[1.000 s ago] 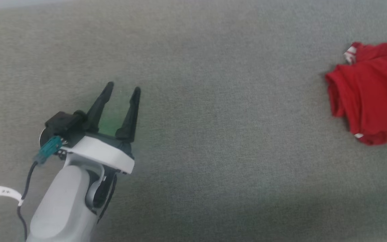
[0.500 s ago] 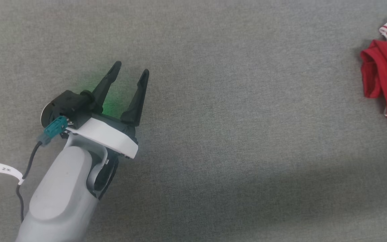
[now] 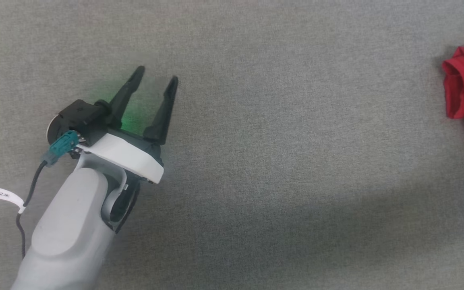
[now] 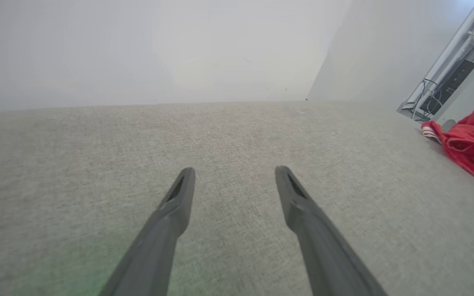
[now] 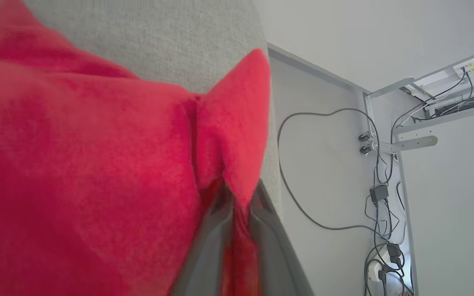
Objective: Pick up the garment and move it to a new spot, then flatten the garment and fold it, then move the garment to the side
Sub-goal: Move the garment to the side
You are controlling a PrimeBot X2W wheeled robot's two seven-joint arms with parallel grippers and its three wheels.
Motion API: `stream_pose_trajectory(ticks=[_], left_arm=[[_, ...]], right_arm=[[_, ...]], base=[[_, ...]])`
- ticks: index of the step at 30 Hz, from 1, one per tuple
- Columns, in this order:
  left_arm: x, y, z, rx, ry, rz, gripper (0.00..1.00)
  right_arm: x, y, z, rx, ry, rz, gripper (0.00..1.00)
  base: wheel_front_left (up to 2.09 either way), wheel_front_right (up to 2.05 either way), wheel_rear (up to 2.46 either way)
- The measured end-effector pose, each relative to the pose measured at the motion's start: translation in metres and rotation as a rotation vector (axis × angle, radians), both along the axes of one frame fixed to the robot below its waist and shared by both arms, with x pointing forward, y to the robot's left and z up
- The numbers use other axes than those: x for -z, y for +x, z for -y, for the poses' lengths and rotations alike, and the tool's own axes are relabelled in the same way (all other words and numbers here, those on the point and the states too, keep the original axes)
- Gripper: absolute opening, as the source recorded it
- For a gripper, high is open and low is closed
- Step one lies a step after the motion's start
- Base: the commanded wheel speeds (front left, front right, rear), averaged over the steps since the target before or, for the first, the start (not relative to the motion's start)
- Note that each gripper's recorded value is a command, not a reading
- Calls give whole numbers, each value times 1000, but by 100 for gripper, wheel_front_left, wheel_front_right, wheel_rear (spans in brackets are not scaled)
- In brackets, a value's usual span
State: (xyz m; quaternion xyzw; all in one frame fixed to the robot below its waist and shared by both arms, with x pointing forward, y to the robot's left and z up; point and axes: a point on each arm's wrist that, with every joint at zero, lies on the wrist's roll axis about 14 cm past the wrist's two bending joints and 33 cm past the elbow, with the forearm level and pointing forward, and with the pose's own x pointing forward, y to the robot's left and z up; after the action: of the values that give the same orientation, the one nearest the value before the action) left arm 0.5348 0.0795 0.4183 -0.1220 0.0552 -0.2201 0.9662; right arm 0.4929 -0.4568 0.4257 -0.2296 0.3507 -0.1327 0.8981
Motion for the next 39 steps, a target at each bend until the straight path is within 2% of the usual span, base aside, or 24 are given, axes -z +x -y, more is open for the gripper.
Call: stream_pose_trajectory(ticks=[1, 2, 3, 4, 12, 23, 33, 39], left_arm=[[-2, 0, -1, -3, 1, 2, 100], [-4, 0, -3, -7, 1, 5, 100], [-6, 0, -5, -10, 2, 10, 100], [-9, 0, -6, -15, 1, 15, 100], [-31, -11, -21, -53, -10, 38, 100], [-51, -44, -63, -151, 20, 46, 100], [-79, -86, -105, -269, 20, 91, 100], [-85, -114, -132, -332, 66, 110, 100]], right_arm=[[-3, 2, 0, 3, 2, 11, 44], [-6, 2, 0, 6, 2, 16, 49], [-8, 2, 0, 6, 2, 18, 83], [-10, 2, 0, 11, 5, 22, 100], [-40, 8, -11, 18, 69, 133, 100], [-97, 24, -81, -166, 198, 446, 100], [-103, -8, -137, -260, 313, 587, 100], [-111, -27, -169, -318, 359, 659, 100]], base=[[0, 0, 0], [0, 0, 0], [0, 0, 0], [0, 0, 0], [0, 0, 0], [0, 0, 0], [0, 0, 0], [0, 0, 0]])
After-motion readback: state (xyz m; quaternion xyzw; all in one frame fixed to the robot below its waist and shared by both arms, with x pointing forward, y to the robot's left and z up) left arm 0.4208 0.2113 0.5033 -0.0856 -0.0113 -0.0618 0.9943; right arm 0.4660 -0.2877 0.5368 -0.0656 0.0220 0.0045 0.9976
